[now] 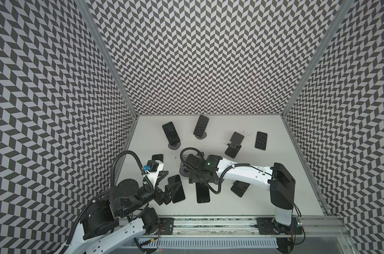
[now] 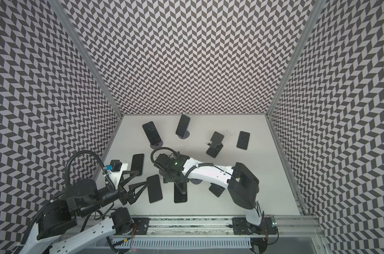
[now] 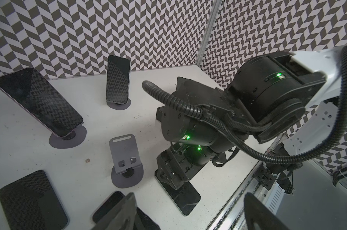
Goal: Remove the phone from the phone stand
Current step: Place the phone at the bottom-center of the table.
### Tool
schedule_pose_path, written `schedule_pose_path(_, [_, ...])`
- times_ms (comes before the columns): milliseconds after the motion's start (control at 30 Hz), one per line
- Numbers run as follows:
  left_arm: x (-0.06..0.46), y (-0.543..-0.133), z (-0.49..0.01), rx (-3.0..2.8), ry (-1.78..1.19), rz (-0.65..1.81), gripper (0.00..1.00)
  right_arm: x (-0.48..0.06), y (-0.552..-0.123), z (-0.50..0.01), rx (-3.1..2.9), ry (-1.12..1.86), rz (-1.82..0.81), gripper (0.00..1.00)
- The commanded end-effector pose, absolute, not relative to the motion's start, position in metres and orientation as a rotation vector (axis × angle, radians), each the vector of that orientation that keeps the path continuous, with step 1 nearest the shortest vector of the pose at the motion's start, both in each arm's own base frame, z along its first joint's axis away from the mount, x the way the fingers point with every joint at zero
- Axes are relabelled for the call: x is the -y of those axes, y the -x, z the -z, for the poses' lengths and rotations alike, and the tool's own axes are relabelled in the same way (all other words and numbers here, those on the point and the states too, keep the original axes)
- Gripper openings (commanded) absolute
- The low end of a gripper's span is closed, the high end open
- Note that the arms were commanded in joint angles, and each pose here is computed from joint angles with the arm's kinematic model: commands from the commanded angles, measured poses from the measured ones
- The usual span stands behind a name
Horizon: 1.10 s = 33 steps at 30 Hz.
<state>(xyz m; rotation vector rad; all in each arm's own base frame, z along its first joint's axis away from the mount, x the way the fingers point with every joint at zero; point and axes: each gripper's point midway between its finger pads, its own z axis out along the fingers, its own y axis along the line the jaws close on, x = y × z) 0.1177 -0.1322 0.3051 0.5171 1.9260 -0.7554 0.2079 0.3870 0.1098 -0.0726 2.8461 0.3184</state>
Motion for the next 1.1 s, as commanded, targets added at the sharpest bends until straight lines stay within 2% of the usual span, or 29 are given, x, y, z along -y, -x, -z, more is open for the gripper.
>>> schedule_pose_path(0, [0.132, -0.121, -0.304, -1.943, -0.513, 0.730, 0.85, -0.388, -0.215, -0.135, -2.793, 0.041, -0.372, 0.82])
schedule_pose_path(467, [0.132, -0.121, -0.334, -1.896, -0.454, 0.791, 0.84, -0.388, -0.215, -0.158, -2.769, 0.047, -0.411, 0.82])
schedule_pose_path(1067, [0.141, -0.137, -0.340, -1.882, -0.374, 0.789, 0.84, -0.378, -0.232, -0.191, -2.673, 0.055, -0.432, 0.82])
